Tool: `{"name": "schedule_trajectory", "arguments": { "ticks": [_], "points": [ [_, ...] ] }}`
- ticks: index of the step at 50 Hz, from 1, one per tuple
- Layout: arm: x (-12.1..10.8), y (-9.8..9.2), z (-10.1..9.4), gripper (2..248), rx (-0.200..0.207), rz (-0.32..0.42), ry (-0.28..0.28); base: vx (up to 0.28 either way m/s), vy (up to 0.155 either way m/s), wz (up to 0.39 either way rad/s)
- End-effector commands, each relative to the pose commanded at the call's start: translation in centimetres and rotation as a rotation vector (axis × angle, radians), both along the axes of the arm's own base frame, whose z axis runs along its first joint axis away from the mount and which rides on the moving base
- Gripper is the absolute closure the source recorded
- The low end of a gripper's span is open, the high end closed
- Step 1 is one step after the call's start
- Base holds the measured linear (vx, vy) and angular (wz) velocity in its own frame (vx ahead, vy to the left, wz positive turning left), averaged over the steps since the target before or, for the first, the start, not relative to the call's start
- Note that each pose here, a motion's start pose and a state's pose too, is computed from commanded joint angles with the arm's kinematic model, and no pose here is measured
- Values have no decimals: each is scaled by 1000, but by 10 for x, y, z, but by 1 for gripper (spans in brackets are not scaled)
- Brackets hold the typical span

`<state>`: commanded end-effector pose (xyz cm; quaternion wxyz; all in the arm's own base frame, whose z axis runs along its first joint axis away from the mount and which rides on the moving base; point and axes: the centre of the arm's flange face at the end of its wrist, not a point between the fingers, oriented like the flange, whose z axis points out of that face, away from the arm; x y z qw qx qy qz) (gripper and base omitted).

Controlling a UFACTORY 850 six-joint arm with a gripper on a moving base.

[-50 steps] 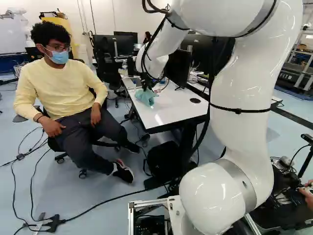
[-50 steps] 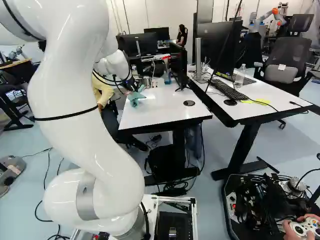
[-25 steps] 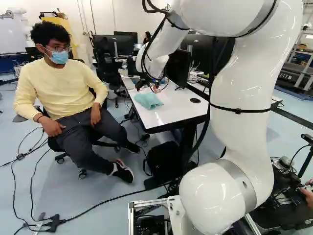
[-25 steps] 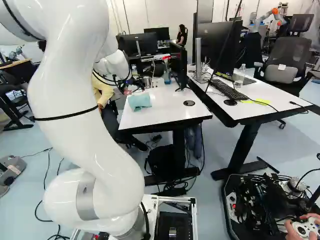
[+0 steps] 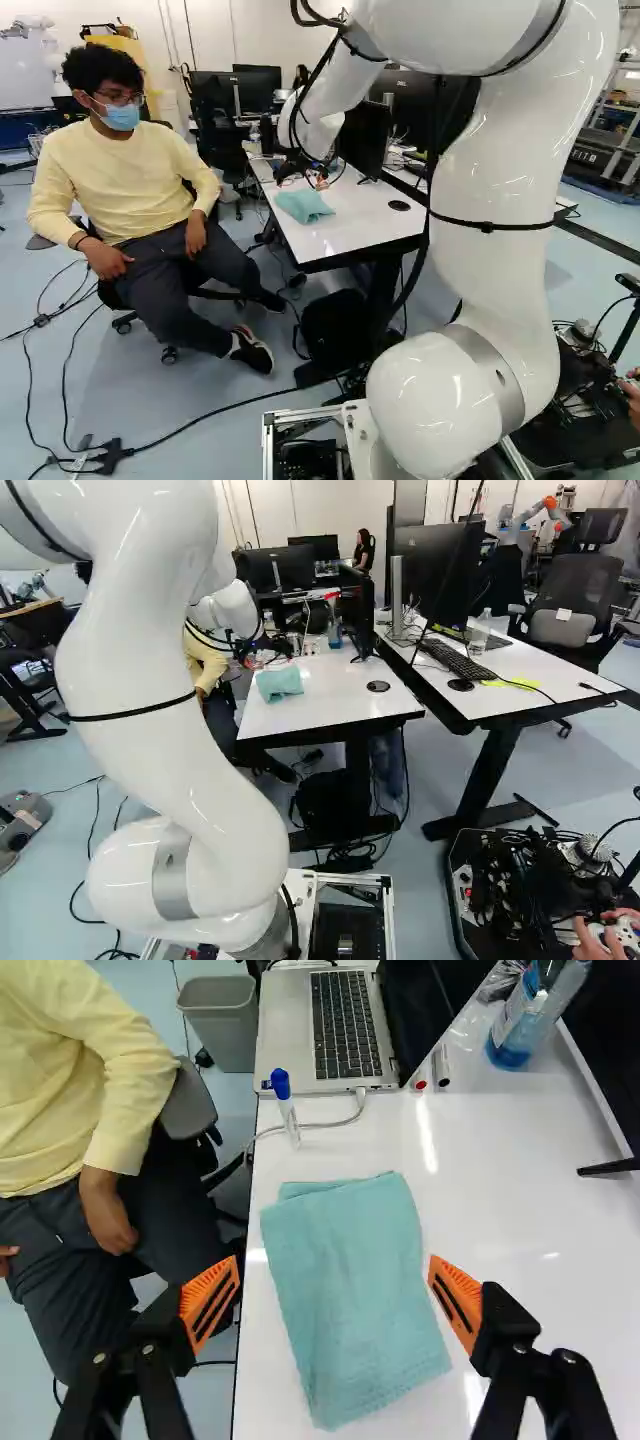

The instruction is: Clean the table with the green towel

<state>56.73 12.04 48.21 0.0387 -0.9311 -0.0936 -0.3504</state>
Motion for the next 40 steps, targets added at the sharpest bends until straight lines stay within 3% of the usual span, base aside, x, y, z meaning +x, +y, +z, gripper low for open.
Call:
{"name": "schedule_trajectory", "arguments": {
  "ticks": [40],
  "points": [
    [-23,-16,-9,3,9,-20,-50,0,0,0]
  ]
}}
